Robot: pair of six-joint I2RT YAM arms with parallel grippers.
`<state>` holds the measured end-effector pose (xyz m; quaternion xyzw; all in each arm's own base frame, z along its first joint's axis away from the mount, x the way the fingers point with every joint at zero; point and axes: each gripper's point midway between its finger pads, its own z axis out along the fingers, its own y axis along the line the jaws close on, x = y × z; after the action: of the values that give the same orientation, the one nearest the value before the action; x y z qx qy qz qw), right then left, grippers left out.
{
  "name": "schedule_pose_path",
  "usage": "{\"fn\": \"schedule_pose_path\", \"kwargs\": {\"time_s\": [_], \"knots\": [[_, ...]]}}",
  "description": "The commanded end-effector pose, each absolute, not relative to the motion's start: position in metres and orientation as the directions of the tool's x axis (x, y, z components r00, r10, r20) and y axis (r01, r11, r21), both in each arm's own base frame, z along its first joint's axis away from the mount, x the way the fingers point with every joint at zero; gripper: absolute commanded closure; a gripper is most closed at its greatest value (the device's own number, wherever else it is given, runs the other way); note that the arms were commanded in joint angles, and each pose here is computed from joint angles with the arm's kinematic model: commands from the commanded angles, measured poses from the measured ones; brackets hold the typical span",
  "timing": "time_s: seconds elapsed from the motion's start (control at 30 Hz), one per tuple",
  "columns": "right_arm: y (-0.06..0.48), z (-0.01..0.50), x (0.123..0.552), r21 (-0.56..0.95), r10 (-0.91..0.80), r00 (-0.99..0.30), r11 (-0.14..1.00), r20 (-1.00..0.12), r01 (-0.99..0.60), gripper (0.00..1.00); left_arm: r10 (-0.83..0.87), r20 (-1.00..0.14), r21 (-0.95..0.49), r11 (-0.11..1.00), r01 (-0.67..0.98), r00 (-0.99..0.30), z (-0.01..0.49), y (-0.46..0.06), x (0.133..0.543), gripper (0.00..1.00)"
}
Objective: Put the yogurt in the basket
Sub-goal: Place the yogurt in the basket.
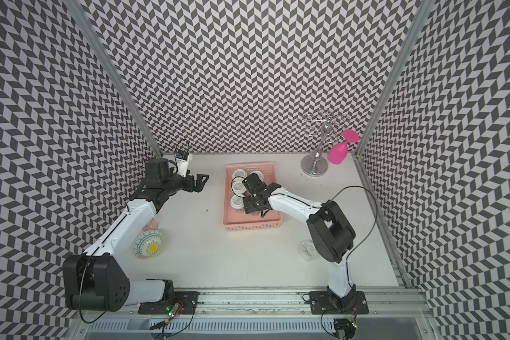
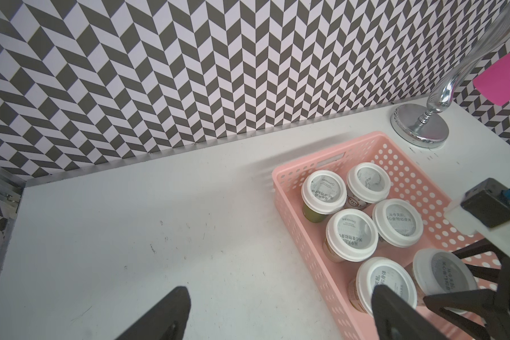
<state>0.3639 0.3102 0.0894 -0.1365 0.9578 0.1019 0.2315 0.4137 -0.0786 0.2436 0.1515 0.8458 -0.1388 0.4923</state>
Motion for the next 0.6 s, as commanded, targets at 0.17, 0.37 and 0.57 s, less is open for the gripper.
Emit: {"fn": "schedule_pose_path", "kwargs": {"time_s": [0.17,0.37,0.57], "knots": [[0.317,0.091,0.369,0.15,-0.193,-0.845,0.941,-0.499,-0.304,0.2,0.107,-0.88,-0.102,0.91,0.403,-0.463,0.243,-0.08,0.416,0.0],[0.316,0.1,0.368,0.15,-0.191,-0.84,0.941,-0.509,-0.305,0.17,0.107,-0.88,-0.099,0.911,0.4,-0.462,0.242,-0.079,0.416,0.0],[0.312,0.118,0.363,0.162,-0.181,-0.833,0.938,-0.523,-0.306,0.13,0.111,-0.881,-0.095,0.91,0.404,-0.459,0.243,-0.079,0.415,0.0]]}}
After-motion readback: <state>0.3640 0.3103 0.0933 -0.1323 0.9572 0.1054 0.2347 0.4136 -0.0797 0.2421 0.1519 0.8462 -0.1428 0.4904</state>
